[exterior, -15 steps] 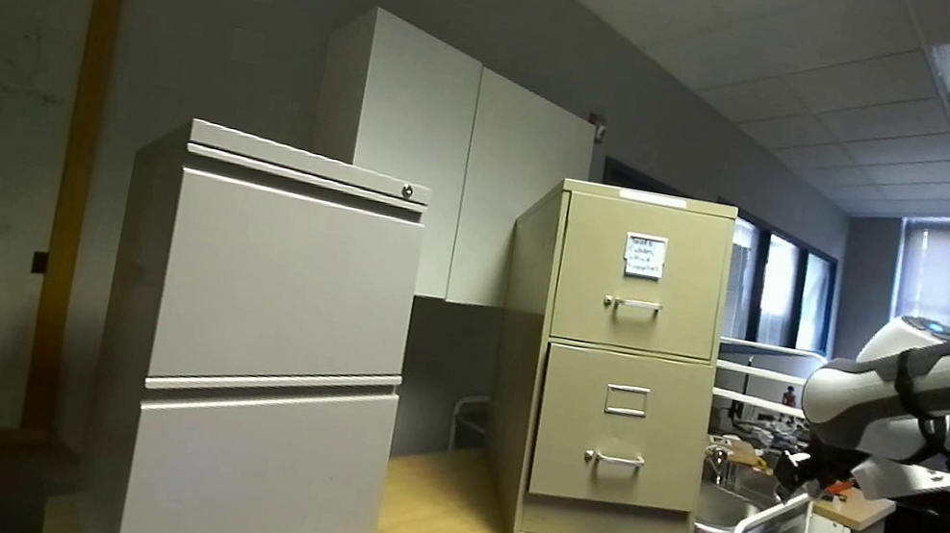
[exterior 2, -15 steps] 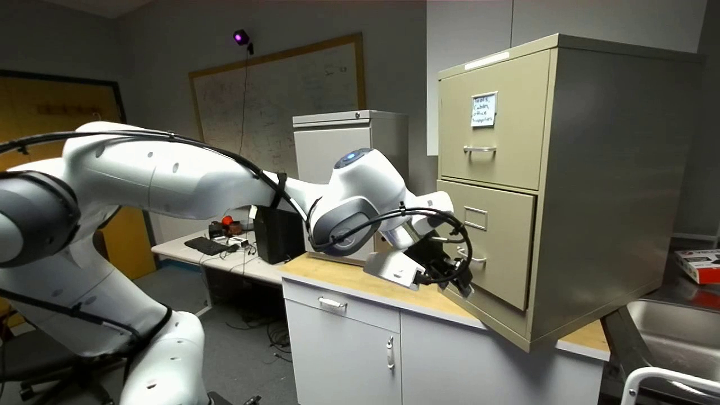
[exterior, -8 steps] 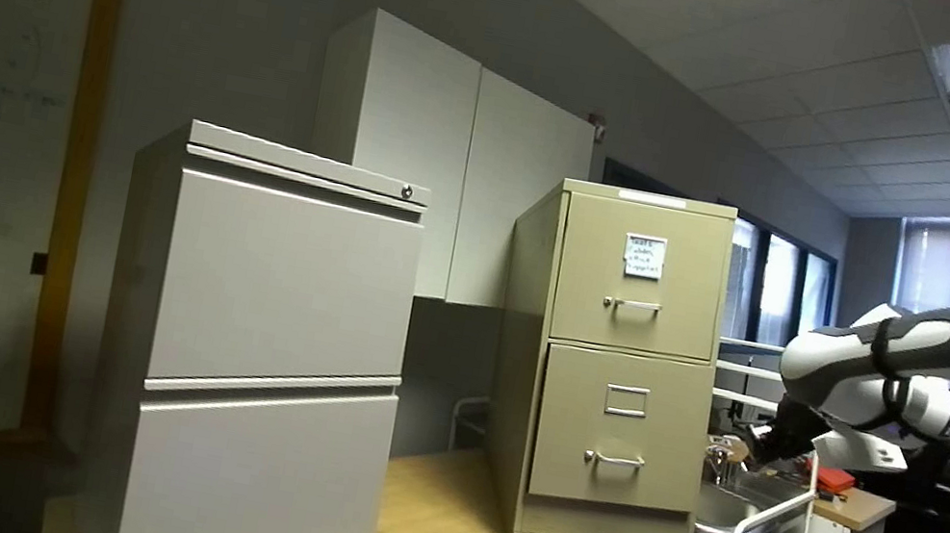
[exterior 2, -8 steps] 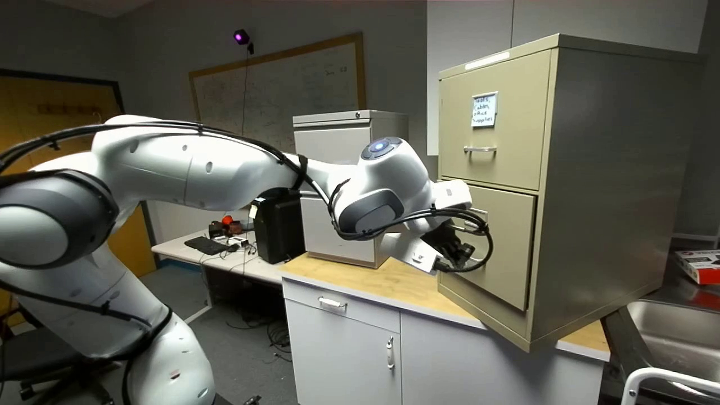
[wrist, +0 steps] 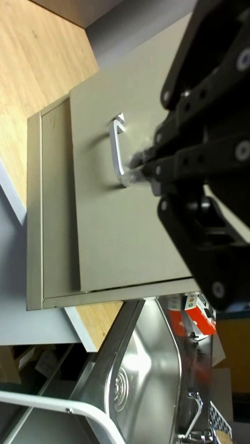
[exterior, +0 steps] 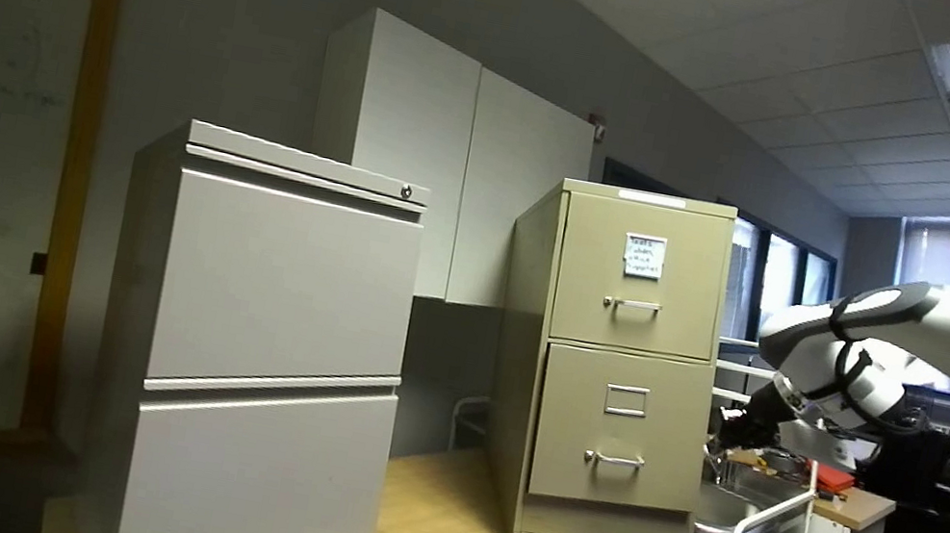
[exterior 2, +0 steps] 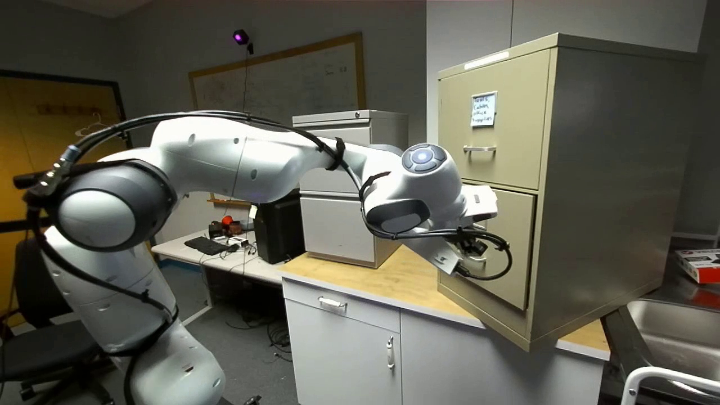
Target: Open the bottom drawer of the right cabinet
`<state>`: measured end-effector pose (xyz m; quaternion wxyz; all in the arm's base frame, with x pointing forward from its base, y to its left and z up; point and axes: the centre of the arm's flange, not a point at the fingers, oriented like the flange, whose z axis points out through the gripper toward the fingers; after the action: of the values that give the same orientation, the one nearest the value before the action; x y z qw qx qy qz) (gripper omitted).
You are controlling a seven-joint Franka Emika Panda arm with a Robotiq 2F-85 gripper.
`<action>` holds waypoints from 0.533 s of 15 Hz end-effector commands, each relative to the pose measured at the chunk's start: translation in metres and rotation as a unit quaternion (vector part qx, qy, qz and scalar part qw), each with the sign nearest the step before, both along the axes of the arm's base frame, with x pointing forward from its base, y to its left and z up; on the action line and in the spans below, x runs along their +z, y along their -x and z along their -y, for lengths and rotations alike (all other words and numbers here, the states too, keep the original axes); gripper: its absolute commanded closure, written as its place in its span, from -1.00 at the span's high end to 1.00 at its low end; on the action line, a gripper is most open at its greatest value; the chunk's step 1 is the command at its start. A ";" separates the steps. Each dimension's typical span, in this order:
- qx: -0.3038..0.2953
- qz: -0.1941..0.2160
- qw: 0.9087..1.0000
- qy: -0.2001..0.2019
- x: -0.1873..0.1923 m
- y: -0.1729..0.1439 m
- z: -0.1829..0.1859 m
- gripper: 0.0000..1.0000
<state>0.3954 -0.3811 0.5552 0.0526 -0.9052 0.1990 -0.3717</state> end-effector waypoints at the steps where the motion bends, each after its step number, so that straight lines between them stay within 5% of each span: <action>1: 0.023 0.012 1.000 -0.012 0.010 -0.042 0.024 -0.99; 7: 0.040 0.000 0.998 -0.047 -0.008 -0.092 0.022 -0.98; 8: 0.042 -0.006 0.998 -0.055 -0.013 -0.098 0.022 -0.48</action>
<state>0.4650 -0.3861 0.5445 0.1067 -0.9065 0.1882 -0.3626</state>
